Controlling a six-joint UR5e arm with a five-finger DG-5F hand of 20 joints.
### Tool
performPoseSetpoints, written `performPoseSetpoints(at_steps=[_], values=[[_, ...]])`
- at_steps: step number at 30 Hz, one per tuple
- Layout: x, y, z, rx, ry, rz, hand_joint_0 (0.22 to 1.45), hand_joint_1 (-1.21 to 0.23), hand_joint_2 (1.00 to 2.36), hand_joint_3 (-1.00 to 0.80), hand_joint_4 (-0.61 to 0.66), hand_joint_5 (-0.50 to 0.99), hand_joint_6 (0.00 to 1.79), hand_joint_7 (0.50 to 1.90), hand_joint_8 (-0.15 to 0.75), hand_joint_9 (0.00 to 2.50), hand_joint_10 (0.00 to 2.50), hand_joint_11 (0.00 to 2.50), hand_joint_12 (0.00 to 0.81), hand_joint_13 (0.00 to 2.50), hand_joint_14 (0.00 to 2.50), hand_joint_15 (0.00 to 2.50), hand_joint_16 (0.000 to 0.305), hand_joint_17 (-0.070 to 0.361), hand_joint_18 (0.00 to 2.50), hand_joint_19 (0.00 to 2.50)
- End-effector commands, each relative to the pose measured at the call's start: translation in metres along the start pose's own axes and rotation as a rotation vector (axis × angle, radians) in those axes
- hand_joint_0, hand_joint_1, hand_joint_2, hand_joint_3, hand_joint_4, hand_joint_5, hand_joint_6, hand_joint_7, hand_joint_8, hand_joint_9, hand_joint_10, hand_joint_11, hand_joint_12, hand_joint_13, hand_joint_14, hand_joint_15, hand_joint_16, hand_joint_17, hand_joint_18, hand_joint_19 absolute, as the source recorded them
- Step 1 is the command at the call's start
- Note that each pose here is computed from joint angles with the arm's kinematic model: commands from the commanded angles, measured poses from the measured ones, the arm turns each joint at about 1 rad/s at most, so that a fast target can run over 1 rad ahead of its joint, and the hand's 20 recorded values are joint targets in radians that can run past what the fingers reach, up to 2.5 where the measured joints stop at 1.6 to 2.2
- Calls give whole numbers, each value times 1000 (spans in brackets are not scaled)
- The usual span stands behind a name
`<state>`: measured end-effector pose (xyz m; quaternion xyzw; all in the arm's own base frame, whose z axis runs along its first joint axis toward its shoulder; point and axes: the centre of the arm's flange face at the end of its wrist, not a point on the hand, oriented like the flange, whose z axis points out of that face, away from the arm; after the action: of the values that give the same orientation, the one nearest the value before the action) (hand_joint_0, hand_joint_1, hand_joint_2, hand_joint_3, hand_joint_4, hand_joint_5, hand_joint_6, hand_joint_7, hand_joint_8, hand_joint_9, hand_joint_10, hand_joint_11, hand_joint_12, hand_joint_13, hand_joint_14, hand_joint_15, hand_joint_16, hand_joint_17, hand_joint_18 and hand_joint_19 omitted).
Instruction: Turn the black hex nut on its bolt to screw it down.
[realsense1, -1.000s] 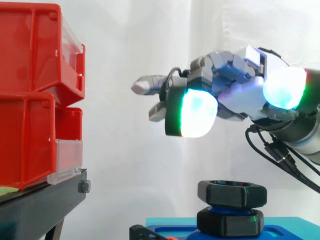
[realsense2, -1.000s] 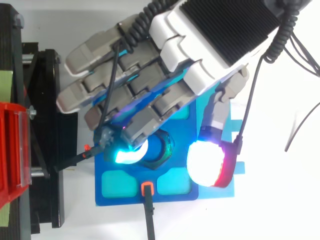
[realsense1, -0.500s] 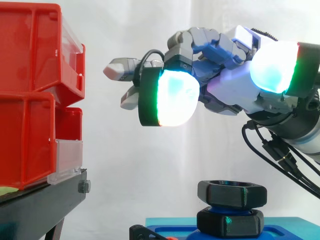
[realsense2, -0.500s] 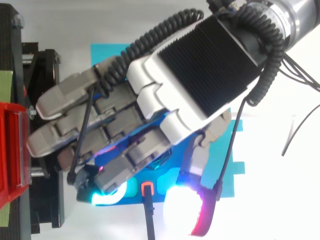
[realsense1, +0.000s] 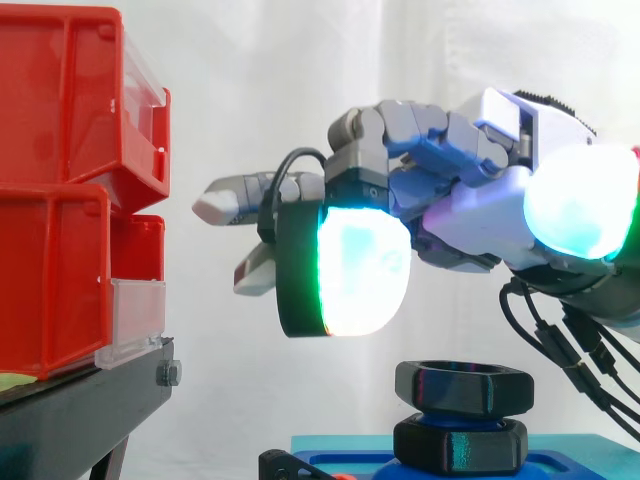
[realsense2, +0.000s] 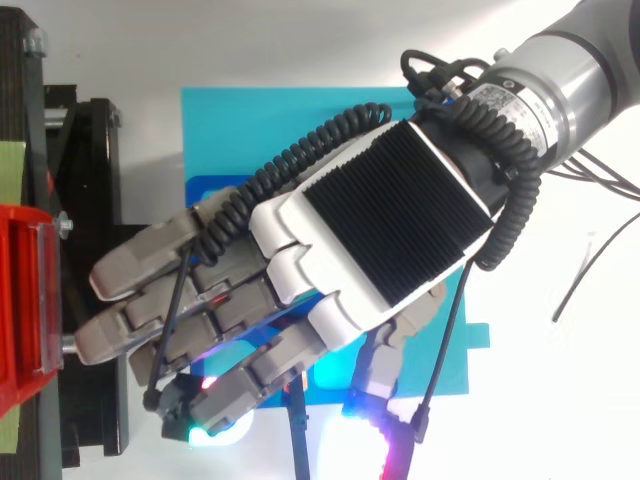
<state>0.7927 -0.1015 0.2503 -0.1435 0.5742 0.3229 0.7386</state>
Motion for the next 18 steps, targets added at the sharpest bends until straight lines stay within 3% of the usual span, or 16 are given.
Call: performPoseSetpoints(at_steps=[1,18], values=[[1,-3,-5,0,6,0,436,-311,1000,-500,135,-133,550,1195,216,625,9,292,130,350,5,126,14,32,0,348],[-2,-11,-19,-18,23,-8,438,-314,1000,-500,137,-138,574,1152,214,626,9,284,127,348,5,139,14,31,0,340]])
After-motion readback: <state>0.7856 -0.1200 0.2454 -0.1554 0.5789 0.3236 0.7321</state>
